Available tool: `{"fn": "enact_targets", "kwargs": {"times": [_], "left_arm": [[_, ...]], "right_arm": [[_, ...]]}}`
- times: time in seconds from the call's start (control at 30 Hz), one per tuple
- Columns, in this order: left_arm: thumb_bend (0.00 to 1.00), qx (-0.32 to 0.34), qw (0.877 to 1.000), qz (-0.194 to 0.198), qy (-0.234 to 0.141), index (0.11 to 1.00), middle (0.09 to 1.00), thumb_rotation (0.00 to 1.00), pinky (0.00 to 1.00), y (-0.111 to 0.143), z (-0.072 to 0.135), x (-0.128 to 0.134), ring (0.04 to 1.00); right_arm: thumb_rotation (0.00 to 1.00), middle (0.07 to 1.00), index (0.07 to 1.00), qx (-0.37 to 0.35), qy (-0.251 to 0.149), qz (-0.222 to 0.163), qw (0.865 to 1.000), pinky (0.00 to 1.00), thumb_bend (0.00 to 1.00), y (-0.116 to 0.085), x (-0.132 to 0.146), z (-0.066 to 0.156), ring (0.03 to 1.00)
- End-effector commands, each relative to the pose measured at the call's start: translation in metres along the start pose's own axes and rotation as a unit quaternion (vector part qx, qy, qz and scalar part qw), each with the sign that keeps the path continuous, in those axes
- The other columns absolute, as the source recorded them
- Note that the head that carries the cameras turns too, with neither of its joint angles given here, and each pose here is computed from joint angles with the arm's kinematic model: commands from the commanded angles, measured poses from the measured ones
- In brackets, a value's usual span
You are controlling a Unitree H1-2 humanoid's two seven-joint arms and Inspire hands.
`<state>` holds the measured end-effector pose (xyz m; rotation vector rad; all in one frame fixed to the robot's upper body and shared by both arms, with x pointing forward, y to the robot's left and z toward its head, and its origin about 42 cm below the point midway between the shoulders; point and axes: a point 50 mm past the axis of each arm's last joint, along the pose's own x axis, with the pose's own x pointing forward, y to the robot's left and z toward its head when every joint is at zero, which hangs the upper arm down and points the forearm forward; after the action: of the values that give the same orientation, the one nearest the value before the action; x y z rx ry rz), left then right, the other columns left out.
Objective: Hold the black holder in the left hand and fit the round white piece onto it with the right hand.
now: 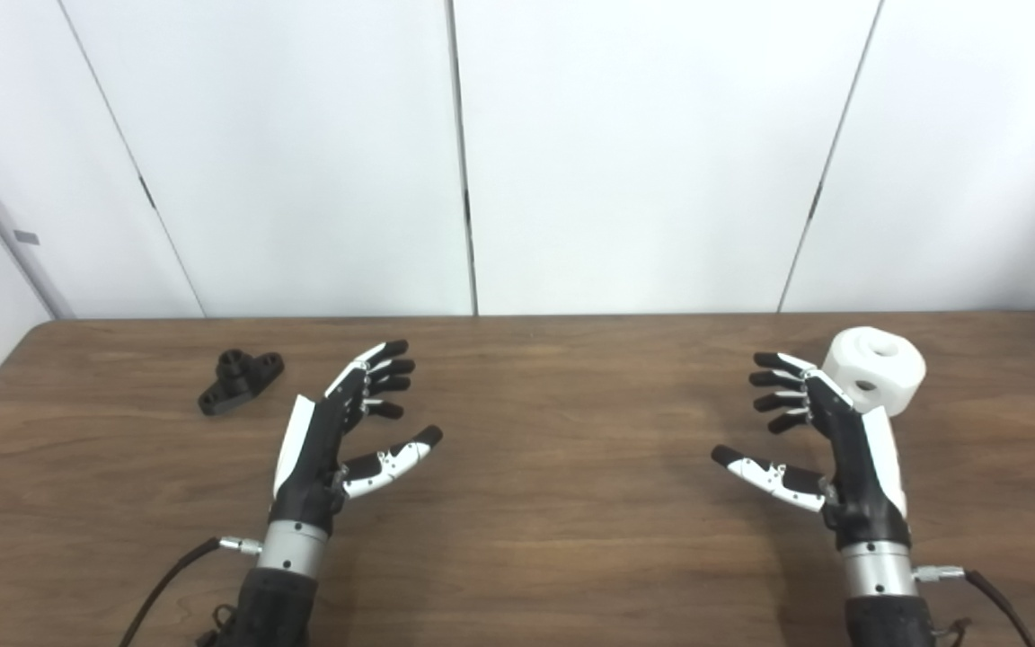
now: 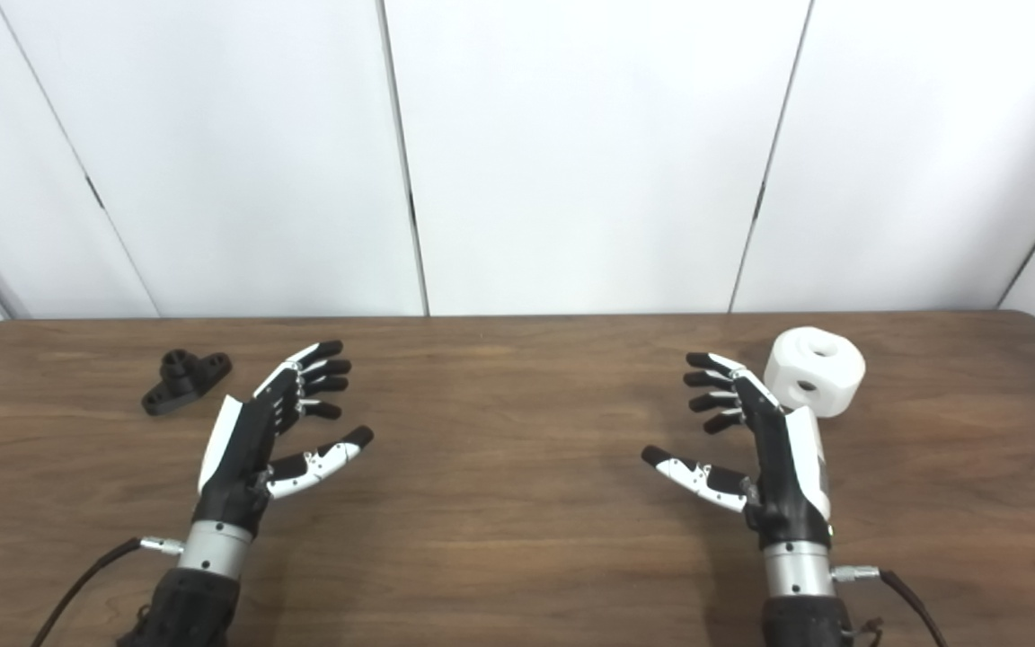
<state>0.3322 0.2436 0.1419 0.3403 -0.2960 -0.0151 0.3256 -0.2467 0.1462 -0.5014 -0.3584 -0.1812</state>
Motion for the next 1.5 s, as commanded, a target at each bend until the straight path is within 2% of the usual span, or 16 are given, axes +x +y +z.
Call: {"fn": "enact_targets", "kwargs": {"times": [0.0, 0.07, 0.2, 0.47, 0.6, 0.8, 0.9, 1.03, 1.3, 1.47], "left_arm": [[0.63, 0.004, 0.999, 0.008, -0.031, 0.836, 0.787, 0.04, 0.63, 0.004, 0.009, 0.004, 0.754], [0.63, -0.002, 1.0, 0.005, -0.022, 0.838, 0.791, 0.03, 0.64, 0.001, 0.006, -0.002, 0.764], [0.62, -0.032, 0.999, -0.004, -0.008, 0.85, 0.807, 0.0, 0.6, -0.004, 0.001, -0.012, 0.767], [0.61, -0.038, 0.999, -0.011, -0.009, 0.845, 0.809, 0.01, 0.59, -0.007, -0.003, -0.021, 0.748], [0.61, -0.035, 0.999, -0.012, -0.006, 0.838, 0.802, 0.0, 0.59, -0.013, -0.004, -0.022, 0.717], [0.62, -0.033, 0.999, -0.012, 0.01, 0.843, 0.807, 0.01, 0.61, -0.037, -0.004, -0.022, 0.754], [0.63, -0.036, 0.999, -0.011, 0.018, 0.84, 0.806, 0.03, 0.64, -0.05, -0.004, -0.021, 0.764], [0.65, -0.031, 0.999, -0.01, 0.016, 0.834, 0.798, 0.02, 0.61, -0.062, -0.007, -0.019, 0.758], [0.64, -0.006, 1.0, -0.003, 0.013, 0.815, 0.792, 0.03, 0.58, -0.063, -0.005, -0.017, 0.748], [0.63, -0.01, 1.0, 0.003, 0.0, 0.802, 0.801, 0.03, 0.63, -0.059, -0.002, -0.015, 0.776]], "right_arm": [[0.05, 0.695, 0.745, 0.013, -0.031, -0.013, 0.999, 0.48, 0.54, -0.002, 0.008, 0.013, 0.612], [0.05, 0.696, 0.746, 0.017, -0.028, -0.013, 0.999, 0.48, 0.54, -0.001, 0.004, 0.012, 0.619], [0.06, 0.693, 0.74, 0.022, -0.02, -0.015, 0.999, 0.48, 0.56, 0.003, -0.005, 0.01, 0.624], [0.08, 0.688, 0.742, 0.026, -0.017, -0.001, 1.0, 0.48, 0.56, 0.008, -0.014, 0.005, 0.617], [0.1, 0.69, 0.747, 0.022, -0.018, 0.001, 1.0, 0.49, 0.56, 0.002, -0.015, 0.001, 0.622], [0.01, 0.706, 0.755, 0.023, -0.019, 0.002, 1.0, 0.49, 0.53, -0.019, -0.016, -0.01, 0.626], [0.0, 0.708, 0.758, 0.027, -0.017, 0.001, 0.999, 0.49, 0.51, -0.029, -0.014, -0.016, 0.622], [0.0, 0.708, 0.757, 0.035, -0.007, 0.002, 0.999, 0.49, 0.5, -0.034, -0.014, -0.012, 0.621], [0.0, 0.693, 0.739, 0.035, -0.004, 0.004, 0.999, 0.47, 0.48, -0.036, -0.015, -0.012, 0.615], [0.02, 0.692, 0.739, 0.034, -0.001, 0.005, 0.999, 0.46, 0.48, -0.036, -0.016, -0.011, 0.612]]}}
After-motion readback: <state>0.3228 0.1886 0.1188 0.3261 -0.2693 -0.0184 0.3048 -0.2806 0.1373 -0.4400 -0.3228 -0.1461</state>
